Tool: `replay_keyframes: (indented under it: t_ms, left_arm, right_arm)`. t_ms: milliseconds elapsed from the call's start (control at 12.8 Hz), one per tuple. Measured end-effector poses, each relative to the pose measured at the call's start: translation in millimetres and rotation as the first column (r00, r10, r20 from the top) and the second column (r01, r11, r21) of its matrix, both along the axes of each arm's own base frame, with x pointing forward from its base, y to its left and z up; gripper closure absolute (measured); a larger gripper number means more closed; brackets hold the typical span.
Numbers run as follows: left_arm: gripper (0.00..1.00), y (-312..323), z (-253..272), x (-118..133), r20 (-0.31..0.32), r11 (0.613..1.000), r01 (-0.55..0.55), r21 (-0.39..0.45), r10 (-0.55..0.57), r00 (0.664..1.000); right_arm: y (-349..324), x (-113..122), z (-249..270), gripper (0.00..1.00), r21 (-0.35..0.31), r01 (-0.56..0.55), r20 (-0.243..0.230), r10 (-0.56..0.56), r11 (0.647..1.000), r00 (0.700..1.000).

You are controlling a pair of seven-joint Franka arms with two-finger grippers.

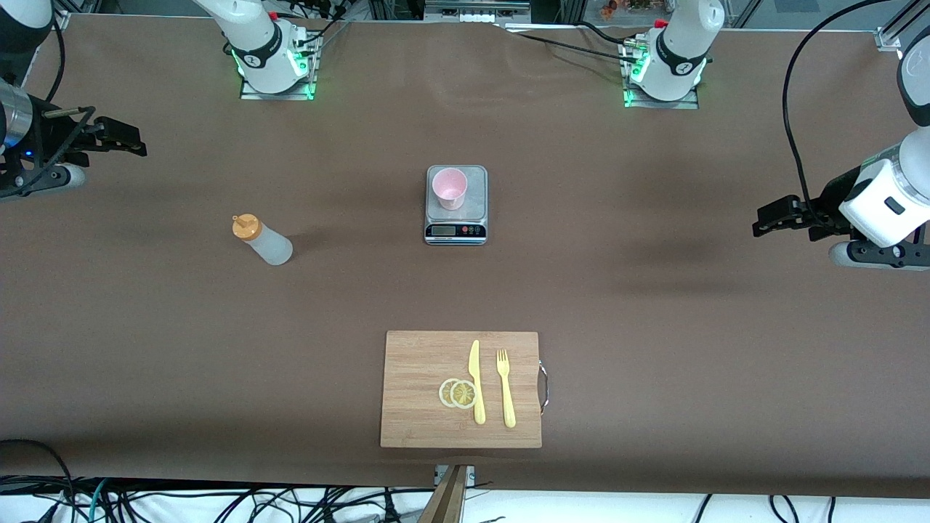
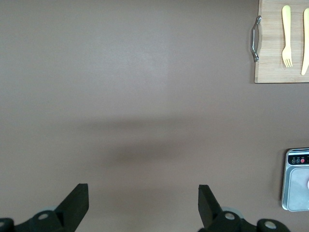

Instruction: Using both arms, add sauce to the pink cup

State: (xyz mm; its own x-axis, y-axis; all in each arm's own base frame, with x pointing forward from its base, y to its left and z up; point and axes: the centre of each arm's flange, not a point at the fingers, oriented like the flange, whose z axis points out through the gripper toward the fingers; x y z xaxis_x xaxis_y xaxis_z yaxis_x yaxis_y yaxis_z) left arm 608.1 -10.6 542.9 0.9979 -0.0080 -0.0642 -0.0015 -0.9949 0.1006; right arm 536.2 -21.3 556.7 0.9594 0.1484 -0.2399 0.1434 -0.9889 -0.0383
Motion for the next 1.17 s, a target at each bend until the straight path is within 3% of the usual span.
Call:
replay_keyframes:
  t_ms: [78,312,702,935,1169]
  left_arm:
    - [0.00,0.0,0.0,0.0,0.000,1.000,0.000,0.000,0.000,1.000]
    - [0.00,0.0,-0.4,0.2,-0.001,1.000,0.000,0.000,0.000,1.000]
    - [0.00,0.0,-0.9,0.4,-0.001,1.000,0.000,0.000,0.000,1.000]
    - [0.00,0.1,-1.1,0.6,-0.002,1.000,0.000,0.000,0.000,1.000]
    - [0.00,0.1,-1.1,0.6,-0.001,1.000,0.000,0.000,0.000,1.000]
  right_arm:
    - [-3.3,3.3,-1.1,0.00,-0.003,0.015,0.025,-0.015,1.000,1.000]
    - [-11.8,21.8,0.7,0.00,-0.008,0.030,0.175,-0.028,1.000,0.984]
    - [-16.2,13.2,9.1,0.00,-0.014,0.158,0.171,-0.154,0.987,0.973]
    - [-16.2,11.5,10.9,0.00,-0.015,0.167,0.169,-0.162,0.986,0.972]
    - [-15.7,6.9,8.7,0.00,-0.018,0.167,0.134,-0.163,0.986,0.978]
